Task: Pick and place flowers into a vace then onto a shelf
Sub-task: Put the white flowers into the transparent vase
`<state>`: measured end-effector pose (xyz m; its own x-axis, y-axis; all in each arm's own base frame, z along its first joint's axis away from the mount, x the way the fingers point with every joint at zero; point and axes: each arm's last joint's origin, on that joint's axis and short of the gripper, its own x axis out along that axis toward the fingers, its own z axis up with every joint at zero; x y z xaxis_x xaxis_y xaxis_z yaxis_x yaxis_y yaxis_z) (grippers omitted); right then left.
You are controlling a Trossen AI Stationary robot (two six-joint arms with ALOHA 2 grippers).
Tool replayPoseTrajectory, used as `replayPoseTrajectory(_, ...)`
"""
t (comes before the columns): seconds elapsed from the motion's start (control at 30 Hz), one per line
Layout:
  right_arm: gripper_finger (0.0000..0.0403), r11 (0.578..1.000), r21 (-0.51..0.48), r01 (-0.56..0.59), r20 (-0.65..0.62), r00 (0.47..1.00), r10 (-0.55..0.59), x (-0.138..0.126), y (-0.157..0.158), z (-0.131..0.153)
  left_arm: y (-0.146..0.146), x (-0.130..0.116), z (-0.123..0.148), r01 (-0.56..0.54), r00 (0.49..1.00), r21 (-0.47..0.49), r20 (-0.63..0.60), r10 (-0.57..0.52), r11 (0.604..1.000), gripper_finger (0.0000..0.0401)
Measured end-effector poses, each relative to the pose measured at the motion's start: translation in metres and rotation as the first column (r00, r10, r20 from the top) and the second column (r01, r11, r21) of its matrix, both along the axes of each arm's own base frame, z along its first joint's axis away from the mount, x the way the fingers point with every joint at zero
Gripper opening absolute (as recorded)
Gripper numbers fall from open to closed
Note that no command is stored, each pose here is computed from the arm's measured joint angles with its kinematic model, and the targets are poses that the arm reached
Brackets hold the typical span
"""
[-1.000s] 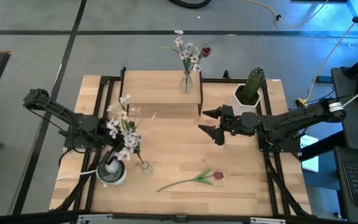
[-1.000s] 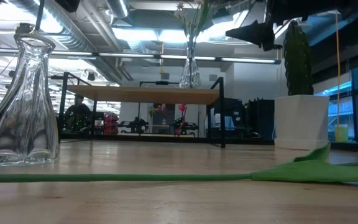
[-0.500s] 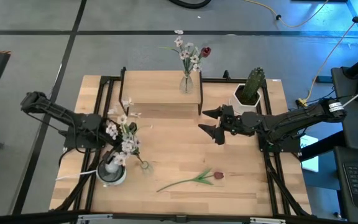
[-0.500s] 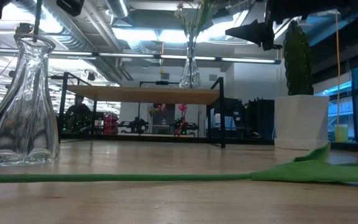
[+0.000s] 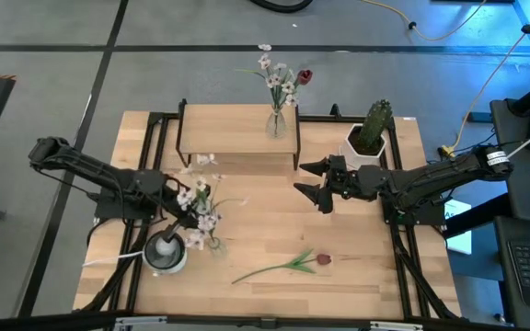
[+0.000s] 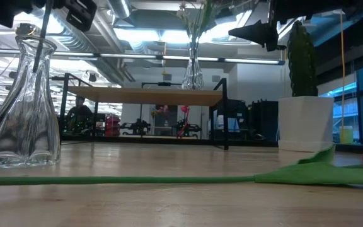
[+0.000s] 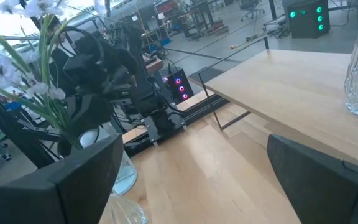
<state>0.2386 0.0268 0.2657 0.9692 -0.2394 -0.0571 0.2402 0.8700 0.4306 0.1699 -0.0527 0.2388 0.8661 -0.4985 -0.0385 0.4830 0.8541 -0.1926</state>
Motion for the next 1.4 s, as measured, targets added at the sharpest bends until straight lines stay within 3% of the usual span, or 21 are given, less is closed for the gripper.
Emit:
replayPoseTrajectory(0.43, 0.0399, 1.000, 0.025, 0.001, 0.005, 1.000, -0.001, 0.000, 0.000, 0.000, -0.002, 0.000, -0.006, 0.057, 0.998, 0.079, 0.037, -0.060, 0.995, 0.0006)
replayPoseTrajectory(0.73, 0.0399, 1.000, 0.023, 0.001, 0.005, 1.000, -0.001, 0.000, 0.000, 0.000, 0.005, -0.013, -0.038, 0.036, 0.993, -0.035, 0.115, -0.032, 0.999, 0.0006)
replayPoseTrajectory(1.23, 0.0399, 1.000, 0.021, 0.001, 0.004, 1.000, -0.001, 0.000, 0.000, 0.000, 0.010, -0.012, -0.052, 0.005, 0.997, 0.048, 0.071, -0.008, 0.999, 0.0007)
replayPoseTrajectory(1.4, 0.0399, 1.000, 0.019, 0.001, 0.003, 1.000, -0.001, 0.000, 0.000, 0.000, 0.010, -0.009, -0.060, -0.021, 1.000, 0.058, 0.004, 0.021, 0.998, 0.0008)
